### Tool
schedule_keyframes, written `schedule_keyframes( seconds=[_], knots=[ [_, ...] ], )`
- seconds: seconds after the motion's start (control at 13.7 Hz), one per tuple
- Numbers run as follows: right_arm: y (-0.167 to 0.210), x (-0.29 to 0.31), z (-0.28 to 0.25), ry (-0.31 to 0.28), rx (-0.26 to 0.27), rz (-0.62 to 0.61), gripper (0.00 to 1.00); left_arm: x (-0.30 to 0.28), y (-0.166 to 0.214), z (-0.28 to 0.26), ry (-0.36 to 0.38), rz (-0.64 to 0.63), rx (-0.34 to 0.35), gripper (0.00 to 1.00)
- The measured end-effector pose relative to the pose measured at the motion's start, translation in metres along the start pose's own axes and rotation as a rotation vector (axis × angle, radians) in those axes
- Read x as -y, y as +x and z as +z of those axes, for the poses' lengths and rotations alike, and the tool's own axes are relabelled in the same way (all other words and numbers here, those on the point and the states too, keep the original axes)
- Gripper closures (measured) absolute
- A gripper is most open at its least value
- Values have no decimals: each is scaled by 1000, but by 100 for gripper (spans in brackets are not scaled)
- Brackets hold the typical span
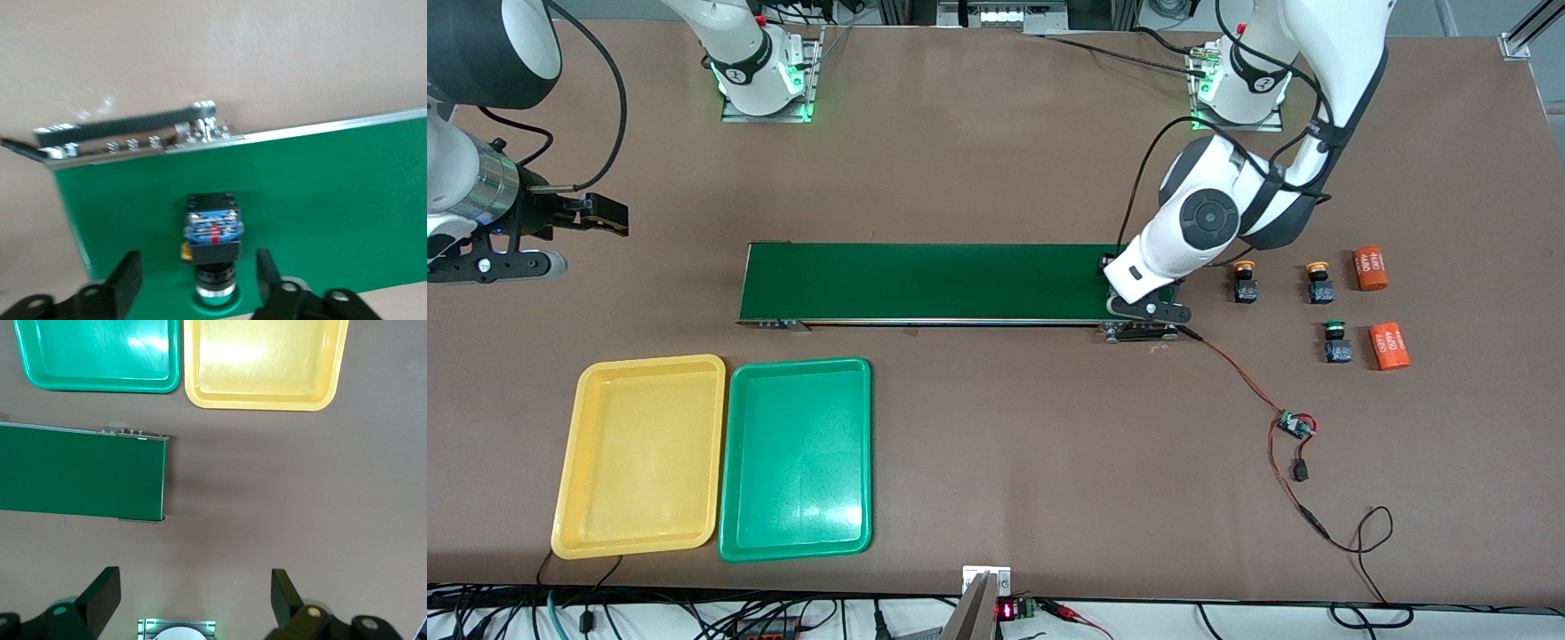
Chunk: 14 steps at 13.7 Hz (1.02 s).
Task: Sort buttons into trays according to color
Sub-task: 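Carry the green button onto the conveyor belt and release it, then return and grasp a second green-capped button with the left gripper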
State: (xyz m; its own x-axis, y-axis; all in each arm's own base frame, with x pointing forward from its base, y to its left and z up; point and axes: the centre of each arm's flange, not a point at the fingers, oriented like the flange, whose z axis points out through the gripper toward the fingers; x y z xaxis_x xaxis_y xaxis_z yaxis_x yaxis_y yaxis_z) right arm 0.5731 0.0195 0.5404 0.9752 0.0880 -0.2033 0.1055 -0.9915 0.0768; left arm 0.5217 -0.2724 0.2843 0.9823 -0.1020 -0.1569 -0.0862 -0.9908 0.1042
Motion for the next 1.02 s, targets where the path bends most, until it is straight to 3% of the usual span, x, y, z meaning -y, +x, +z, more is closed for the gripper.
schedule_keyframes(
  seconds=[0.15,0.36,0.58,0.66,0.88,1.02],
  knots=[
    [1,0,0,6,-6,0,0,26,8,-27,1,-52,-48,0],
    [1,0,0,7,-3,1,0,112,27,-51,3,-204,-81,0],
    [0,-1,2,8,9,2,0,218,34,-48,-2,-373,-71,0],
    [0,-2,2,8,8,4,0,244,33,-45,20,-392,-70,0],
    [-1,-5,2,12,9,10,0,291,33,-38,186,-319,-89,0],
    [-1,-10,3,14,9,19,0,319,35,-32,214,-276,-88,0]
  ],
)
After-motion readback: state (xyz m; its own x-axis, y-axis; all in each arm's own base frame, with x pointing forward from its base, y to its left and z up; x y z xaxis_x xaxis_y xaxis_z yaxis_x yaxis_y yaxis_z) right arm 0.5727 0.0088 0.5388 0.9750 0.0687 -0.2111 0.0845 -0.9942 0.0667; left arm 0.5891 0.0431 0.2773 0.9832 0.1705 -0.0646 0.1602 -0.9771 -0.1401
